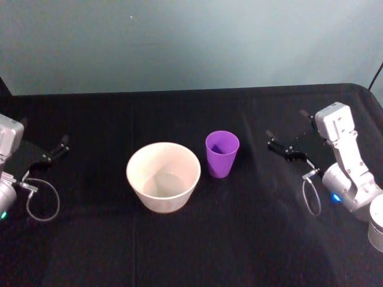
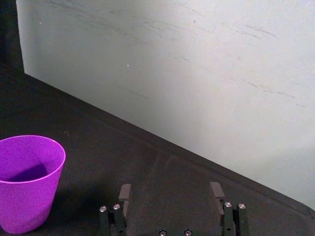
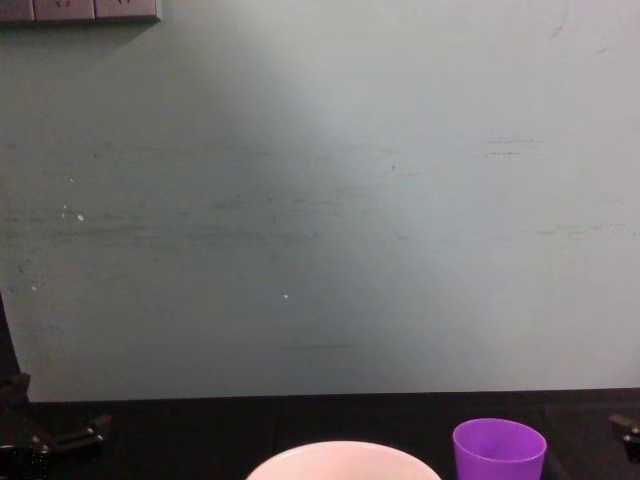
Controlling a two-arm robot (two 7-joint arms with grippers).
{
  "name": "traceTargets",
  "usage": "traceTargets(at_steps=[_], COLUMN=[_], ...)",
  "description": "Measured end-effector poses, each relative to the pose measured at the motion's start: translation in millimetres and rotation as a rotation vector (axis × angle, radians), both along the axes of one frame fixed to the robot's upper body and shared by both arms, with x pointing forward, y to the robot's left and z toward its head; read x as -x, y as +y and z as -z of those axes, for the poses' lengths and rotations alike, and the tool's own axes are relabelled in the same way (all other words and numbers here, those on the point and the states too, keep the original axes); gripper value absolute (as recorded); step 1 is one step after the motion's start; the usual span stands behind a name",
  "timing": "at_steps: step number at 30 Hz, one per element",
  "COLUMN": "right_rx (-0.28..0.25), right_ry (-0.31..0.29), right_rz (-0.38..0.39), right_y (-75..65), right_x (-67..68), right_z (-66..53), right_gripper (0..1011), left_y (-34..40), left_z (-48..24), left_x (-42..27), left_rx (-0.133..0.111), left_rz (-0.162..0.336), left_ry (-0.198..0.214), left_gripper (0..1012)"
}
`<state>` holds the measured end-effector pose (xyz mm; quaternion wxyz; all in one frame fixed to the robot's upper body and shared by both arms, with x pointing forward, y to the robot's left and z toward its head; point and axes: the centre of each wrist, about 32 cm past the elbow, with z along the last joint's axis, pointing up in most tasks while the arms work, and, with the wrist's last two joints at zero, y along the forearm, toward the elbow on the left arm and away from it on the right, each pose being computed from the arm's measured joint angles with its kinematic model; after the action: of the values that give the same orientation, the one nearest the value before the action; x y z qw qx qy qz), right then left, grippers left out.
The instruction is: Pick up the cup and pour the mung beans from the cup into the bowl.
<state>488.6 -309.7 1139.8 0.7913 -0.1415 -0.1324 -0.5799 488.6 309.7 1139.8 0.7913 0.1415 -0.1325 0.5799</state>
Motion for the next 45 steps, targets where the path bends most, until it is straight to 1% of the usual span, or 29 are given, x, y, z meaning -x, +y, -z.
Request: traceTargets(at_steps=[26, 32, 39, 43, 45], right_rx=[0.0, 0.005, -0.019, -0.028, -0.03], right_ry=[0.0, -0.01, 0.02, 0.037, 0.046], right_rz=[0.0, -0.019, -0.044, -0.055, -0.059], right_y=[0.0, -4.7, -5.3, -5.9, -8.5], right_x=[0.0, 8.4, 14.4, 21.0, 27.9], right_z=[0.0, -1.2, -6.8, -8.9, -7.9], right_gripper=[1003, 1003, 1003, 1003, 1003], left_y=[0.0, 0.0, 0.0, 0.0, 0.0], left_z=[0.0, 0.0, 0.0, 0.0, 0.0], left_x=[0.0, 0.0, 0.0, 0.0, 0.0], left_rx=[0.0, 0.0, 0.0, 0.0, 0.0], left_rz=[0.0, 0.0, 0.0, 0.0, 0.0], left_ry=[0.0, 0.0, 0.0, 0.0, 0.0], left_gripper=[1000, 1000, 1000, 1000, 1000])
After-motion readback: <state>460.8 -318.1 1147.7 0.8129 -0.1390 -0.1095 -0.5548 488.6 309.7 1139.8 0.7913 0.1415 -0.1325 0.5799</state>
